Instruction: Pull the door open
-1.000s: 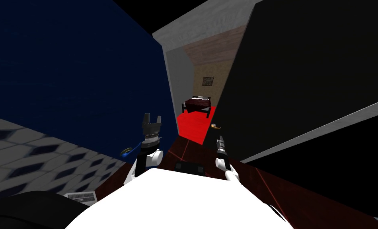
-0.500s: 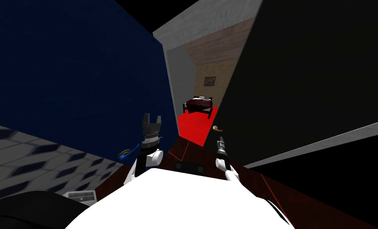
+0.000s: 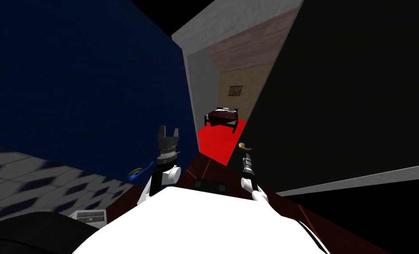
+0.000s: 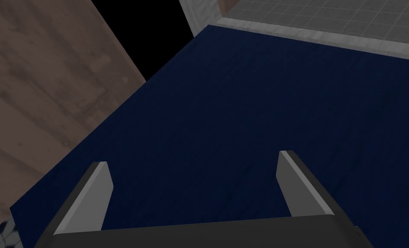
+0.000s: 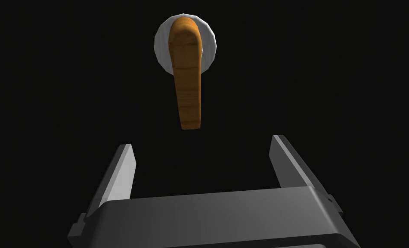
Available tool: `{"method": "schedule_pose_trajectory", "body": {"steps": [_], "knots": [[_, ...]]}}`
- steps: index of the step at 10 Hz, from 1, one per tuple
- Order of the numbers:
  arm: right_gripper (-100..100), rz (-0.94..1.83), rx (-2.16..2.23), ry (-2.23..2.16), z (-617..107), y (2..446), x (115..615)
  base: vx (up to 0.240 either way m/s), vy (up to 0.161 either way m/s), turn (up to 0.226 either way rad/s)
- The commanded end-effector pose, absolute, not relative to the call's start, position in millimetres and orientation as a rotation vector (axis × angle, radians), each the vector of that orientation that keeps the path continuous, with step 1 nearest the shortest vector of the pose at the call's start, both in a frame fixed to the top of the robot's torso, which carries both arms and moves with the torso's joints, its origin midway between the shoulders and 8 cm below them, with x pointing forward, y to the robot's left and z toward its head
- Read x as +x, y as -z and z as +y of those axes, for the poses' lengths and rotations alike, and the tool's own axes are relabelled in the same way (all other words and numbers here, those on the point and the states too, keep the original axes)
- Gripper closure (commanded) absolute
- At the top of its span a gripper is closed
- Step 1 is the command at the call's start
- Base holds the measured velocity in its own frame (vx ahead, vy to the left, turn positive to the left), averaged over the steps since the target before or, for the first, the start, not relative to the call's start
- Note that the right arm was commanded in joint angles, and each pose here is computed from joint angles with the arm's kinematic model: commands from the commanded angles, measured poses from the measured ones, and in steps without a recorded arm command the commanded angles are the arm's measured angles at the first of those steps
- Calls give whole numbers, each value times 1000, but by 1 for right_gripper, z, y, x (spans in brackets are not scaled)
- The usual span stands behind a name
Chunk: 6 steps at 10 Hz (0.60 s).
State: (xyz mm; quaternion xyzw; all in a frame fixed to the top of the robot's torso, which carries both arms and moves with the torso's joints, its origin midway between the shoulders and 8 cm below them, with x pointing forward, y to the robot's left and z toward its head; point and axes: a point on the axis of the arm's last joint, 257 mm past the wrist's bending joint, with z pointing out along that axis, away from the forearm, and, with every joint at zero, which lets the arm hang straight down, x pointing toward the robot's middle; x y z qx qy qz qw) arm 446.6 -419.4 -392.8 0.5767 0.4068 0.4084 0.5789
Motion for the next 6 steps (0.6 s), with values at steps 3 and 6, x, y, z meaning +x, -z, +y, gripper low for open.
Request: {"method": "schedule_pose_trajectory", "body": {"steps": [3,6], "knots": [[-100,920,1365,-924,-460,393,423,210,-14,109],[-100,900,1374,-904,-486,393,406,158,-8,94]]}}
